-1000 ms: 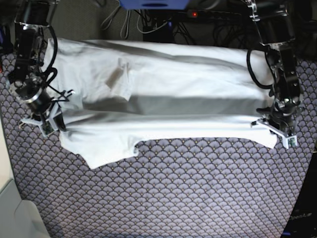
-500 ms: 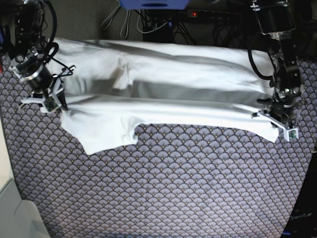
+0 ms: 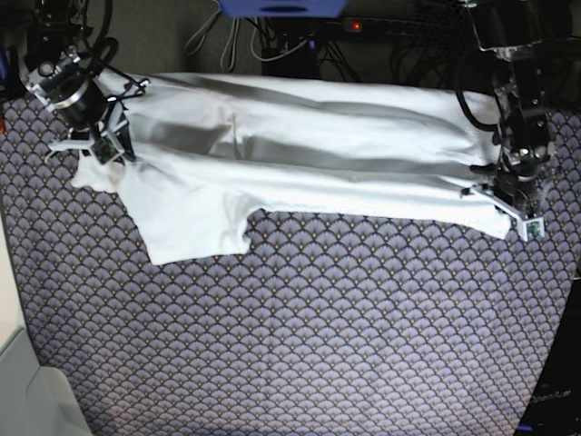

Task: Fold the T-shirt properly
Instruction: 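Lift the hem with both grippers and fold it over toward the collar, then lay the folded hem down and open the right gripper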

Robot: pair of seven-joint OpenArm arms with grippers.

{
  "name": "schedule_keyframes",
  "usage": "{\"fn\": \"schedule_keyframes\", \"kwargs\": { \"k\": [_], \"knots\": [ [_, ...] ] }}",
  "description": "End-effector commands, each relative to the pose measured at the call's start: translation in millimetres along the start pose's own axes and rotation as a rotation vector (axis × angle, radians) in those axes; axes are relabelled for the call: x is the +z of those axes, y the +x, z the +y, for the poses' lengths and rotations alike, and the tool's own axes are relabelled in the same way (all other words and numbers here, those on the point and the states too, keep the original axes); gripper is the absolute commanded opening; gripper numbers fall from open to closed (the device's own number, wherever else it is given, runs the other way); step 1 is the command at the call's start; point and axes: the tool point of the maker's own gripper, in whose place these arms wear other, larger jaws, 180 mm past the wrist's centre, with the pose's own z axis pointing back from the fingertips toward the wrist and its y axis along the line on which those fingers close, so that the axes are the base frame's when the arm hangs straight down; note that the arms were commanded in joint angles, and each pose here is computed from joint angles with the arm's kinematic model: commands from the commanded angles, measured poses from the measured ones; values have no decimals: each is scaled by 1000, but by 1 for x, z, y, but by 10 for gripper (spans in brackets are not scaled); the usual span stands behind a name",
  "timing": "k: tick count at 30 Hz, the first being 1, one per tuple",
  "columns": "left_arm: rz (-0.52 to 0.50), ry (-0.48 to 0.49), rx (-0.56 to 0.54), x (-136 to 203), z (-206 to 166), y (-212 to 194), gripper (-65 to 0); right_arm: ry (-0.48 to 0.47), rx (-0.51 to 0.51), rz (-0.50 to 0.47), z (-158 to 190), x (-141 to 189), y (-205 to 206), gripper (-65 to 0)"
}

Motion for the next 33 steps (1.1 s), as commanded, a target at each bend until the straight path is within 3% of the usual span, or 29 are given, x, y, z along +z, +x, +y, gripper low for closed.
{"fn": "schedule_keyframes", "kwargs": {
  "k": [1, 13, 17, 31, 33],
  "knots": [
    [-40, 23, -8, 3, 9, 17, -646, -19, 12, -37, -7, 4, 10, -650],
    [18, 40, -38, 5, 17, 5, -646, -2, 33, -1, -2, 13, -1, -650],
    [88, 49, -47, 7, 24, -5, -646, -2, 35, 2, -2, 13, -1, -650],
    [114, 48, -51, 6, 23, -11, -645, 33, 27, 46, 12, 19, -17, -648],
    [115, 47, -53, 6, 23, -12, -643, 36, 24, 56, 14, 21, -21, -617]
  ]
}}
